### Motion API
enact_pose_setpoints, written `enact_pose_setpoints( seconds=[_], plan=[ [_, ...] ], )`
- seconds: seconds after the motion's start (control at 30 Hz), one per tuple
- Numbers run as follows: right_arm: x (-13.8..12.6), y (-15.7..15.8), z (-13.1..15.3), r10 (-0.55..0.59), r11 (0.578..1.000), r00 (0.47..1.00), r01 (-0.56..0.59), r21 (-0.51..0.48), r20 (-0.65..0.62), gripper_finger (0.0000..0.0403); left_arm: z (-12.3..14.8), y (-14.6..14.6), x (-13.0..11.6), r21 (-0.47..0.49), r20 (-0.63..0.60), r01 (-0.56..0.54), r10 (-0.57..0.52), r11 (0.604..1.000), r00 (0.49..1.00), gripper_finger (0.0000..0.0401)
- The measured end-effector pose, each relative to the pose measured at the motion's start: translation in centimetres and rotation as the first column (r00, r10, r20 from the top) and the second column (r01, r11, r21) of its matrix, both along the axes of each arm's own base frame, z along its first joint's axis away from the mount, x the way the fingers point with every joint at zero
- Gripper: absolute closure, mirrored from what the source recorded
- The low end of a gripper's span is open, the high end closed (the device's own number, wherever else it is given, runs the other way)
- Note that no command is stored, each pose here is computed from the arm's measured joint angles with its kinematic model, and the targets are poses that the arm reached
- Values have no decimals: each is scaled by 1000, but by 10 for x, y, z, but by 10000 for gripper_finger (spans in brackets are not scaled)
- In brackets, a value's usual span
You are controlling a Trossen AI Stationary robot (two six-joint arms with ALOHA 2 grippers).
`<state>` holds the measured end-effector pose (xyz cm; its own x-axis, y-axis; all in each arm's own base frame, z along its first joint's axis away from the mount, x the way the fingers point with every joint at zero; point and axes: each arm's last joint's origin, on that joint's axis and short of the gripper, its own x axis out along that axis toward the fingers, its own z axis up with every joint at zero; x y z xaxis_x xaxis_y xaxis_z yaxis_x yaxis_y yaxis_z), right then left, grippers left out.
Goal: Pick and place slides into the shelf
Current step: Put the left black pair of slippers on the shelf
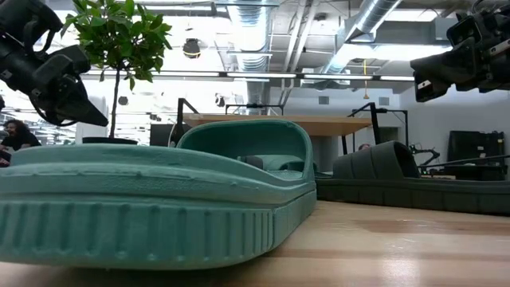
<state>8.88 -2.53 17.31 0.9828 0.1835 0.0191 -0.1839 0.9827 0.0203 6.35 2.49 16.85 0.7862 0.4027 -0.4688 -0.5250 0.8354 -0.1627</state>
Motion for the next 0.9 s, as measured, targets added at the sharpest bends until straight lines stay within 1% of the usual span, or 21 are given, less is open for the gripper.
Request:
enact_pose_setpoints(
  seconds=[0.3, 0.37, 0.43, 0.5, 0.6, 0.67, 0.7, 0.77, 0.83, 0.9],
  plan=[
    [0, 0, 0, 0, 1000, 1000, 0, 0, 0, 403, 0, 0, 0, 15, -6, -10, 10, 1000, 1000, 401],
    [0, 0, 0, 0, 1000, 1000, 0, 0, 0, 403, 1, 2, 0, 36, 4, -54, 54, 998, 999, 401],
    [0, 0, 0, 0, 1000, 1000, 0, 0, 0, 403, 4, 4, 0, 60, 32, -144, 142, 988, 989, 401],
    [0, 0, 0, 0, 1000, 1000, 0, 0, 0, 403, 9, 8, 0, 98, 85, -253, 245, 963, 966, 401],
    [0, 0, 0, 0, 1000, 1000, 0, 0, 0, 403, 15, 12, -2, 160, 146, -415, 394, 896, 908, 401],
    [0, 0, 0, 0, 1000, 1000, 0, 0, 0, 403, 16, 13, -4, 203, 145, -484, 462, 851, 875, 401],
    [0, 0, 0, 0, 1000, 1000, 0, 0, 0, 403, 15, 14, -5, 223, 135, -502, 483, 836, 865, 401],
    [0, 0, 0, 0, 1000, 1000, 0, 0, 0, 403, 14, 14, -6, 254, 112, -518, 507, 817, 854, 401],
    [0, 0, 0, 0, 1000, 1000, 0, 0, -1, 403, 14, 14, -7, 265, 104, -524, 516, 810, 850, 401],
    [0, 0, 0, 0, 1000, 1000, 0, 0, 0, 403, 14, 14, -6, 213, 140, -547, 529, 810, 837, 401]
  ],
)
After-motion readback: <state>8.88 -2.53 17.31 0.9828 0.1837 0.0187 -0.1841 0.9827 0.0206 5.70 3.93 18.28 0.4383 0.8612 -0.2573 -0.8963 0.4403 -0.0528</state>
